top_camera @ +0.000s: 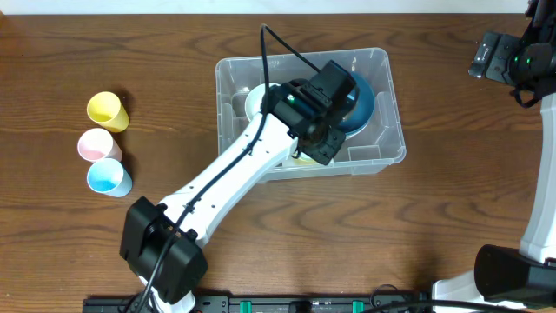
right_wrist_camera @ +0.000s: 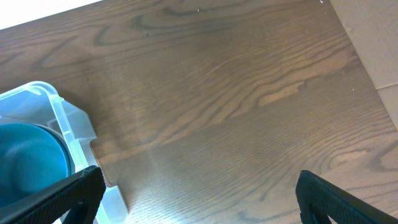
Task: Pack container
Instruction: 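Carry the white cup into the bin and stack it on the green cup, then withdraw the left gripper back toward the remaining cups, then lower the left gripper onto the second yellow cup and grasp, then lift the yellow cup and carry it into the bin with the left gripper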
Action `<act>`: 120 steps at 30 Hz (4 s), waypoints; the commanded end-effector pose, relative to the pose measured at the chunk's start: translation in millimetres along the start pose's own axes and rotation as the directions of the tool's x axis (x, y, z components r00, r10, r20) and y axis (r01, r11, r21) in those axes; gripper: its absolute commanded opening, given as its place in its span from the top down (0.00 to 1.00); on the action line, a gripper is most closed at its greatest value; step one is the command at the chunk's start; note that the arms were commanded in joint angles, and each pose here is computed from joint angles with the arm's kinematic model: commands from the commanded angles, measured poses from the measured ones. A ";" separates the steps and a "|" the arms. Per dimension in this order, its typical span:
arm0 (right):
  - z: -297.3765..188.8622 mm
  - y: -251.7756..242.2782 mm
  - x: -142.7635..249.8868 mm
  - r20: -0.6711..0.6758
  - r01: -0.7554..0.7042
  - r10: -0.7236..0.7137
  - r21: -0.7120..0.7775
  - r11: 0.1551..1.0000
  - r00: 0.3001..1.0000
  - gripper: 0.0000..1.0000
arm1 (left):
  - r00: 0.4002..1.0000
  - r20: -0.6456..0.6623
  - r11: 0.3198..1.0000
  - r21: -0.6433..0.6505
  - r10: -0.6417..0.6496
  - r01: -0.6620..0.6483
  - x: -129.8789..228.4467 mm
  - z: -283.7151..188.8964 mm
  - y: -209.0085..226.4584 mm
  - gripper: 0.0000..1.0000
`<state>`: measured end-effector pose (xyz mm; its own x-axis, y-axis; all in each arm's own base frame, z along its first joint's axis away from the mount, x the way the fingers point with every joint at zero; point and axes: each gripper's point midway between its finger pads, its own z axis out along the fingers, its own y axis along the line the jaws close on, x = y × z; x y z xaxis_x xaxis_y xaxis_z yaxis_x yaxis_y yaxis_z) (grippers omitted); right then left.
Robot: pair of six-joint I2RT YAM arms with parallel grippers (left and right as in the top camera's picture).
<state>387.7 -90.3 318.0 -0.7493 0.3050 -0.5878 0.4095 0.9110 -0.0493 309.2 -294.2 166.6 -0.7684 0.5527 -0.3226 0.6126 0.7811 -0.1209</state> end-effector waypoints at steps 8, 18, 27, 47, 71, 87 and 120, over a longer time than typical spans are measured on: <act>-0.6 -1.7 -0.3 0.002 -0.012 0.012 0.007 1.000 1.000 0.01 | 0.937 0.265 0.959 -0.106 -0.227 0.262 5.1 -123.0 104.2 0.56; -0.6 -1.9 -0.3 0.002 -0.012 0.012 0.007 1.000 1.000 0.01 | 0.726 0.425 0.656 -0.327 -0.541 0.680 72.1 -168.5 293.5 0.43; -0.6 -1.9 -0.3 0.002 -0.012 0.012 0.007 1.000 1.000 0.01 | 0.616 0.317 0.502 -0.373 -0.721 0.780 127.7 -101.1 386.7 0.43; -0.6 -2.0 -0.3 0.002 -0.013 0.013 0.008 1.000 1.000 0.01 | 0.578 0.154 0.481 -0.410 -0.801 0.775 171.9 6.2 438.5 0.43; -0.6 -2.0 -0.3 0.002 -0.013 0.013 0.008 1.000 1.000 0.01 | 0.564 0.119 0.476 -0.413 -0.817 0.777 181.3 12.5 436.2 0.94; -0.6 -2.0 -0.3 0.002 -0.013 0.013 0.008 1.000 1.000 0.01 | 0.757 0.303 0.672 -0.348 -0.579 0.653 58.9 -76.9 341.8 0.94; -0.6 -2.0 -0.3 0.002 -0.013 0.013 0.008 1.000 1.000 0.01 | 0.951 -0.121 0.950 -0.165 -0.285 0.264 74.6 2.1 90.5 0.94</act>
<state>387.7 -90.3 318.0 -0.7493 0.3050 -0.5878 0.4095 0.9110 -0.0493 313.8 -182.5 141.7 -0.9163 0.3522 -0.1907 0.3667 0.9292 -0.0457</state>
